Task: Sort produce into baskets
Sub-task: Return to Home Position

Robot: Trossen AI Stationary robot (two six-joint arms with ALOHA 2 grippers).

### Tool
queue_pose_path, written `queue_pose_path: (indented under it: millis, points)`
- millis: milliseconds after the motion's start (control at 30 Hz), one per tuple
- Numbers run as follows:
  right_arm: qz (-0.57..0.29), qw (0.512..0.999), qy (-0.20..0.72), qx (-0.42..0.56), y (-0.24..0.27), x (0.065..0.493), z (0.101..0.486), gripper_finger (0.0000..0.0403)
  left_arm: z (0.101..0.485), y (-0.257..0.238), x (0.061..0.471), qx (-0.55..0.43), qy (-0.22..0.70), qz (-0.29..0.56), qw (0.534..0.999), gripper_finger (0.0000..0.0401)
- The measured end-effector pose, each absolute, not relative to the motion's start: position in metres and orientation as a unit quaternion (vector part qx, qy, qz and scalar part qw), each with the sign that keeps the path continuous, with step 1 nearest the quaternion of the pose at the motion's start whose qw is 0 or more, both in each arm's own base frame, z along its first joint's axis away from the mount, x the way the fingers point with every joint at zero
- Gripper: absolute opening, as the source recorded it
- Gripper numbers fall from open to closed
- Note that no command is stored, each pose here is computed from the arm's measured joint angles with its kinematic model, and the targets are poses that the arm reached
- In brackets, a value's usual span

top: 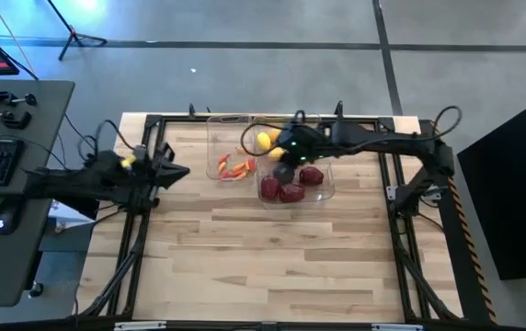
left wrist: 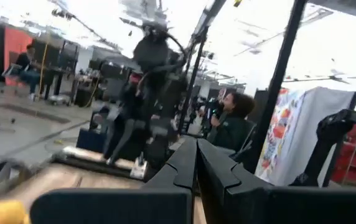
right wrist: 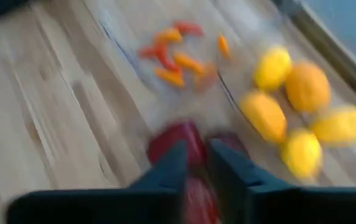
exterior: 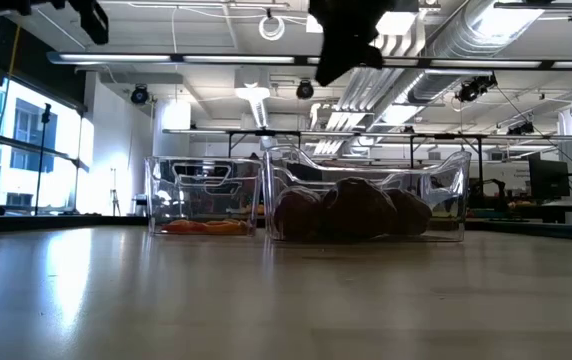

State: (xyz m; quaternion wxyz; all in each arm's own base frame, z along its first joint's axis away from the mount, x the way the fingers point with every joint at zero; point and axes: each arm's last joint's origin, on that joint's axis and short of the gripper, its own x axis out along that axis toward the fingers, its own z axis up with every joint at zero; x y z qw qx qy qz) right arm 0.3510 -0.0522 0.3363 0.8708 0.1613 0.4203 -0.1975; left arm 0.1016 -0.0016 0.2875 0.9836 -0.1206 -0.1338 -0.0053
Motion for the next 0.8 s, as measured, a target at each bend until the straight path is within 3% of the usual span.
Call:
queue_pose_path:
  millis: [100,233,367,667,800]
  points:
    - [-0.201,0.849,0.460,0.167,-0.045,0.328,0.344,0.0013,0.266,0.000,0.104,-0.139,-0.148,0.000,0.979,0.0000]
    - [-0.186,0.855,0.448,0.183,-0.029,0.292,0.350,0.0020,0.237,0.002,0.104,-0.165,-0.194,0.014,0.967,0.0000]
    - [-0.168,0.876,0.400,0.212,-0.011,0.251,0.340,0.0003,0.208,0.005,0.103,-0.209,-0.215,0.028,0.954,0.0000]
    - [-0.103,0.914,0.305,0.247,0.018,0.152,0.291,0.0002,0.202,0.007,0.104,-0.235,-0.188,0.072,0.951,0.0000]
    - [-0.070,0.943,0.201,0.257,0.019,0.125,0.271,0.0001,0.198,0.007,0.106,-0.235,-0.170,0.077,0.954,0.0000]
